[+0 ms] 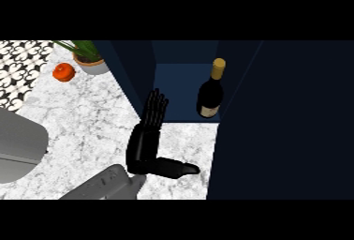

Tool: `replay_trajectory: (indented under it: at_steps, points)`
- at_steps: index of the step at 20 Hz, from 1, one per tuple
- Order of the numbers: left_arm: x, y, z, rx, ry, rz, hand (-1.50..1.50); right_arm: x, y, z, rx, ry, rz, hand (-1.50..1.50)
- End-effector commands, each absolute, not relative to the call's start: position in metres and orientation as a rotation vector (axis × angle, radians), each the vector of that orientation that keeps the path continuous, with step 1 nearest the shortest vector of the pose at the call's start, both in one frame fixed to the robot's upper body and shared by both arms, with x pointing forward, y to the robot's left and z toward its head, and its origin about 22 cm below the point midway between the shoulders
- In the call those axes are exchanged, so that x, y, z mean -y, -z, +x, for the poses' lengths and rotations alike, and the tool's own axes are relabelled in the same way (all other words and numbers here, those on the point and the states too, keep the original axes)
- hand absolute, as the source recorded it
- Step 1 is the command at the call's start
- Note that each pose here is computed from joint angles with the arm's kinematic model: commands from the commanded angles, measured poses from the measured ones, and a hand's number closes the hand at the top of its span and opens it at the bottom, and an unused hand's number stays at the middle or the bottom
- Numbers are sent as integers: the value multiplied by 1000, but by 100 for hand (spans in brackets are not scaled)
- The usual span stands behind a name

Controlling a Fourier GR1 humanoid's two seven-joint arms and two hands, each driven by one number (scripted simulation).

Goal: Pick up the wine, place it into the cabinet and close the cabinet

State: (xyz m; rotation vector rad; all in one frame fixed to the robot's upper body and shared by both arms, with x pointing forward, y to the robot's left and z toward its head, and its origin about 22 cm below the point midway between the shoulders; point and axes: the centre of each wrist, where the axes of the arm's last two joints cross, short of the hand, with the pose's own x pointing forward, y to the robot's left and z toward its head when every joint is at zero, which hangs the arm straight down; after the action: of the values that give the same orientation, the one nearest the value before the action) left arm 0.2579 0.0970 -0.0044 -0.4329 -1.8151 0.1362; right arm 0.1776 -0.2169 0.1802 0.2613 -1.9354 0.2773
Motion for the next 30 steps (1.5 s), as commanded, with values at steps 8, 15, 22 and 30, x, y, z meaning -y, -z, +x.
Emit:
replay_trajectory:
  at_steps: [8, 15, 22, 30]
  points:
    - [-160, -27, 195, 1821, -51, -561, 150, 227, -184, 167, 1906, -582, 383, 150]
    - [-211, -53, 196, 1838, -50, -549, 150, 208, -194, 137, 1784, -675, 564, 150]
    - [-260, -43, 169, 1849, -97, -483, -150, 172, -197, 117, 1770, -736, 709, 150]
    - [-308, -51, 153, 1884, -225, -429, -150, 115, -198, 102, 1662, -871, 806, 150]
